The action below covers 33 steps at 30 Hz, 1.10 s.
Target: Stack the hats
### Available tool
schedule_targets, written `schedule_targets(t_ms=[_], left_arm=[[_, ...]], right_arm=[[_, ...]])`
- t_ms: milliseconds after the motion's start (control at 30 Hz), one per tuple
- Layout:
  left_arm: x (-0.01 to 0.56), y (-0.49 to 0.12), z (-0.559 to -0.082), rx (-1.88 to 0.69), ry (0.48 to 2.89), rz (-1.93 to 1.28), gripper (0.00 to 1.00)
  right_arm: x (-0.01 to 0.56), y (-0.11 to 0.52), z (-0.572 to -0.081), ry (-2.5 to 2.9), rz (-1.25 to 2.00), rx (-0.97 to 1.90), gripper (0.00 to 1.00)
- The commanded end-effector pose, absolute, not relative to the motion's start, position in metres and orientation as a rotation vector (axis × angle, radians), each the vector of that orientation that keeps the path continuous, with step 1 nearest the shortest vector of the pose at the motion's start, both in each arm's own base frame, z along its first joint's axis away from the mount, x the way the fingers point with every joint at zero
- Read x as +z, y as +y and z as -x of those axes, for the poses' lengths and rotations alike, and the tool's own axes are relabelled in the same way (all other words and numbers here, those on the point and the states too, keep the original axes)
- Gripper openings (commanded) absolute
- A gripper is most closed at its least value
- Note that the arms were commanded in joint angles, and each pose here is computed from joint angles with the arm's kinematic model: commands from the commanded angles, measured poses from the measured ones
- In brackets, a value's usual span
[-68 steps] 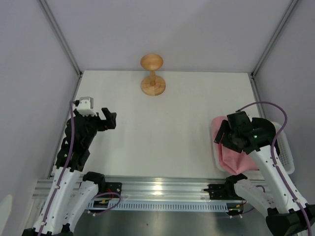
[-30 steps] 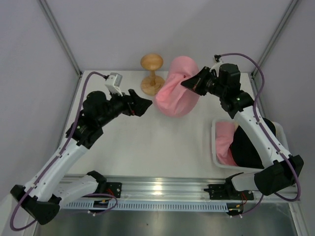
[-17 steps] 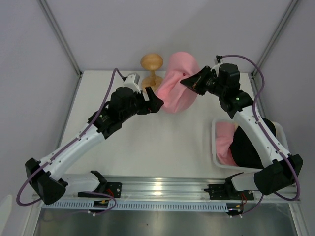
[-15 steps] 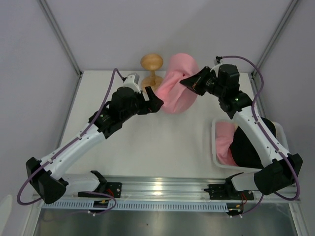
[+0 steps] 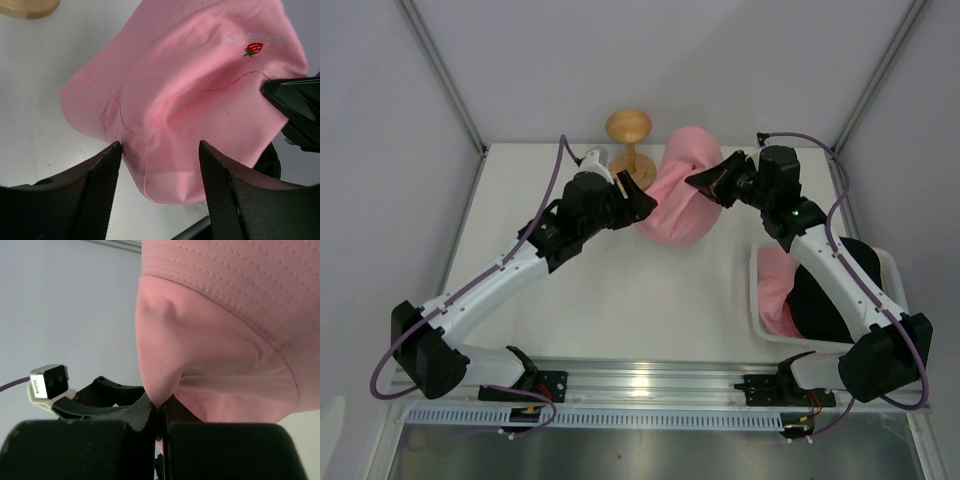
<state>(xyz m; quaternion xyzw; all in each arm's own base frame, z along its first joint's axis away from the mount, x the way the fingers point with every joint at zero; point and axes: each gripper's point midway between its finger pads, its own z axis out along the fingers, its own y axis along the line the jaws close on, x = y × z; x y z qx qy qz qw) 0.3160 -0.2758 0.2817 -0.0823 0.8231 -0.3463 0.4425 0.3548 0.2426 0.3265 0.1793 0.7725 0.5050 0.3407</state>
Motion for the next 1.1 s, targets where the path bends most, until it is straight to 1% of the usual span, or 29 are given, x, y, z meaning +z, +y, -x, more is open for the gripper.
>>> schedule_targets(t_ms=[0,100,167,200,267,300,367,400,433,500,567,600,633,700,733,767,800,833,867,900,933,967,1000,1033,1067], left_arm=[[0.286,-0.291,-0.319,-0.914,2.067,0.222,0.67],[0.274,-0.291,-0.317,-0.891,2.104,0.231,0.7],[0.27,-0.294,-0.318,-0.888,2.111,0.235,0.66],[0.272,-0.295,-0.32,-0.887,2.103,0.24,0.58],[0.269,-0.299,-0.321,-0.882,2.112,0.236,0.5],[0.266,-0.301,-0.323,-0.883,2.12,0.236,0.37],[0.269,-0.303,-0.324,-0.889,2.116,0.239,0.23],[0.272,-0.303,-0.324,-0.894,2.107,0.235,0.15],[0.277,-0.3,-0.325,-0.884,2.091,0.238,0.01],[0.289,-0.293,-0.329,-0.833,2.055,0.196,0.01],[0.318,-0.281,-0.34,-0.77,1.984,0.192,0.01],[0.323,-0.274,-0.343,-0.729,1.975,0.163,0.01],[0.348,-0.265,-0.352,-0.725,1.919,0.183,0.01],[0.357,-0.253,-0.36,-0.687,1.907,0.18,0.01],[0.373,-0.244,-0.368,-0.674,1.873,0.196,0.0],[0.388,-0.238,-0.372,-0.652,1.84,0.186,0.01],[0.389,-0.232,-0.377,-0.62,1.838,0.197,0.01],[0.4,-0.227,-0.385,-0.599,1.812,0.204,0.01],[0.412,-0.222,-0.39,-0.583,1.783,0.212,0.01],[0.423,-0.218,-0.395,-0.572,1.761,0.216,0.01],[0.423,-0.212,-0.402,-0.558,1.761,0.229,0.01],[0.414,-0.214,-0.411,-0.547,1.786,0.229,0.01],[0.426,-0.212,-0.416,-0.568,1.764,0.249,0.01],[0.422,-0.205,-0.425,-0.559,1.773,0.274,0.01],[0.413,-0.207,-0.435,-0.567,1.794,0.3,0.01]], right_arm=[[0.366,0.241,-0.353,1.87,-0.427,1.369,0.0],[0.368,0.241,-0.354,1.862,-0.421,1.371,0.0],[0.367,0.242,-0.354,1.863,-0.422,1.375,0.0],[0.366,0.242,-0.355,1.862,-0.424,1.378,0.0],[0.367,0.245,-0.354,1.863,-0.419,1.395,0.0],[0.367,0.245,-0.355,1.863,-0.415,1.398,0.0],[0.368,0.245,-0.354,1.861,-0.41,1.396,0.0],[0.368,0.244,-0.354,1.864,-0.41,1.386,0.0],[0.366,0.242,-0.356,1.863,-0.403,1.357,0.0],[0.359,0.239,-0.359,1.89,-0.414,1.32,0.0],[0.359,0.234,-0.367,1.897,-0.41,1.284,0.0],[0.357,0.232,-0.37,1.905,-0.412,1.268,0.0],[0.357,0.23,-0.38,1.905,-0.408,1.256,0.0],[0.347,0.231,-0.398,1.935,-0.384,1.222,0.0],[0.349,0.234,-0.402,1.946,-0.361,1.235,0.0],[0.365,0.237,-0.408,1.922,-0.334,1.251,0.0],[0.366,0.238,-0.416,1.922,-0.327,1.258,0.0],[0.356,0.242,-0.429,1.949,-0.332,1.264,0.0],[0.36,0.245,-0.437,1.933,-0.326,1.273,0.0],[0.375,0.248,-0.446,1.896,-0.32,1.289,0.0],[0.376,0.251,-0.454,1.886,-0.32,1.299,0.0],[0.362,0.257,-0.47,1.907,-0.333,1.305,0.0],[0.38,0.262,-0.478,1.867,-0.322,1.331,0.0],[0.381,0.265,-0.485,1.864,-0.318,1.343,0.0],[0.361,0.272,-0.501,1.902,-0.337,1.343,0.0]])
